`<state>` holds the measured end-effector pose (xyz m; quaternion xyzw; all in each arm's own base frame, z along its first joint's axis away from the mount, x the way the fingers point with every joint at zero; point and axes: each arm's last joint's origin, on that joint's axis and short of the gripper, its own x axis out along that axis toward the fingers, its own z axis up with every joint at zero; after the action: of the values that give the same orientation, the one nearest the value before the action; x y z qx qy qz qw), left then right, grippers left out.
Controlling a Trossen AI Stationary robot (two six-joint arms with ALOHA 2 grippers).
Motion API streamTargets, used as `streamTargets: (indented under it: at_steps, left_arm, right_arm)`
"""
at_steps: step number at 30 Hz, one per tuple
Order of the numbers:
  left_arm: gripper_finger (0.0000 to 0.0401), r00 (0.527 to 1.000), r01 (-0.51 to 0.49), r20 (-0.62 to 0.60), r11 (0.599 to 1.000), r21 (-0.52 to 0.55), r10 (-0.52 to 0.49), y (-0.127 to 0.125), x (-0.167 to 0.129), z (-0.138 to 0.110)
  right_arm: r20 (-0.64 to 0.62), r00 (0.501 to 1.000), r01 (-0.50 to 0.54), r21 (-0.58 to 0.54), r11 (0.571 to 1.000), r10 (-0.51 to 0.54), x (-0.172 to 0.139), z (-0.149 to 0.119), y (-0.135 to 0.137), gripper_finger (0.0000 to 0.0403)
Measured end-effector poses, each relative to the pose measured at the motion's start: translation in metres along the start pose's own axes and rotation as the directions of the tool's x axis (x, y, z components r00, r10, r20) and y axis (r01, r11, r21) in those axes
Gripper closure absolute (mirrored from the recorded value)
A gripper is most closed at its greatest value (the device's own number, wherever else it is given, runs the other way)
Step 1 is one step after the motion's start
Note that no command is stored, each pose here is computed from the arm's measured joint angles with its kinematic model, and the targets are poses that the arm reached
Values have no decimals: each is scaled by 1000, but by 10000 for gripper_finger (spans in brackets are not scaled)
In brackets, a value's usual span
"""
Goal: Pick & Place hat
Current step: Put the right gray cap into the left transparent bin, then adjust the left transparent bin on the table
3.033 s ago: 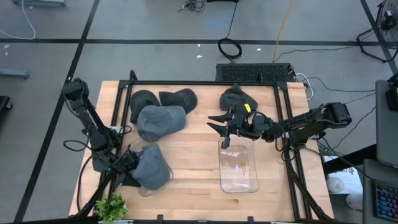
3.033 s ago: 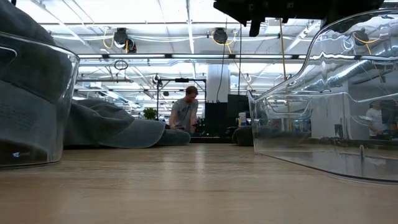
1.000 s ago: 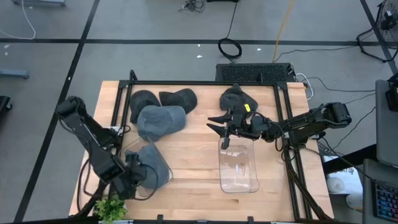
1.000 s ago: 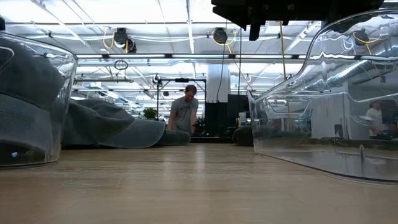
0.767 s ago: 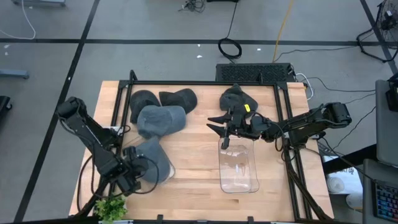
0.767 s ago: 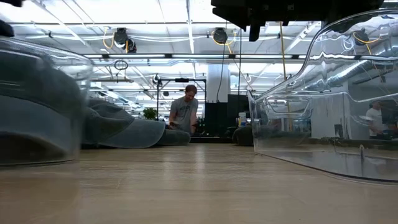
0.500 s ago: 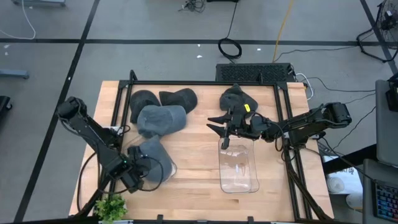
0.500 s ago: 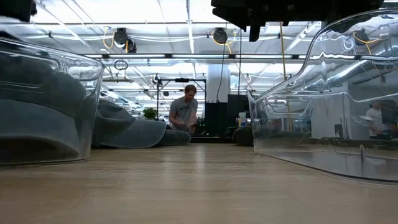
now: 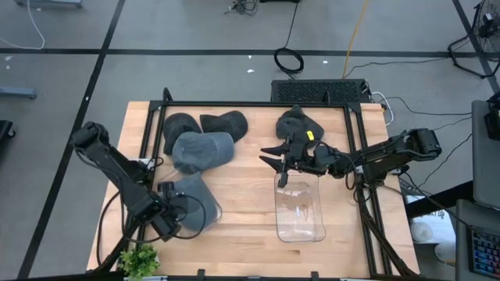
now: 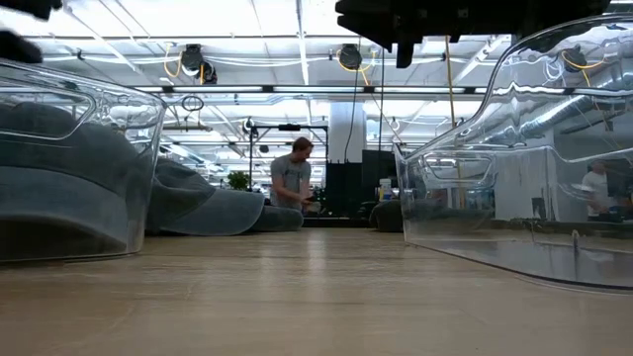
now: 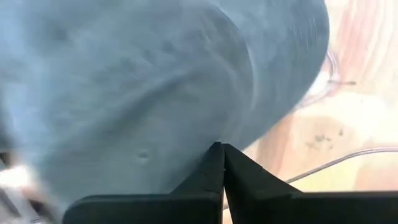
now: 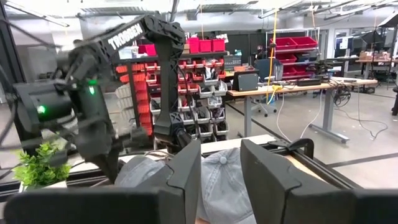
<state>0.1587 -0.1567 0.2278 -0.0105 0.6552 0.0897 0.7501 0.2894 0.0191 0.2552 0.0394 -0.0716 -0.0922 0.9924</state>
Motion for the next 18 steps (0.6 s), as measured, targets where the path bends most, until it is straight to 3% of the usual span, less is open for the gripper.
streamTargets:
  at_steps: [3,8,14,18]
  left_arm:
    - [396,998,-47,51,998,34,45,2,-14,4]
    - [398,945,-103,324,979,175,42,1,-39,12]
    - [377,862,-149,500,984,98,81,23,-62,10]
    - [381,771,-198,625,979,50,124,37,-77,8]
  right_arm:
    - [-8,1000,0,-2,1000,0,0,-1,0,303]
    - [-21,1000,2,20,1000,-1,0,-2,0,303]
    - [-55,998,5,25,1000,-3,0,-5,0,303]
    - [-58,998,5,24,1000,-4,0,-6,0,303]
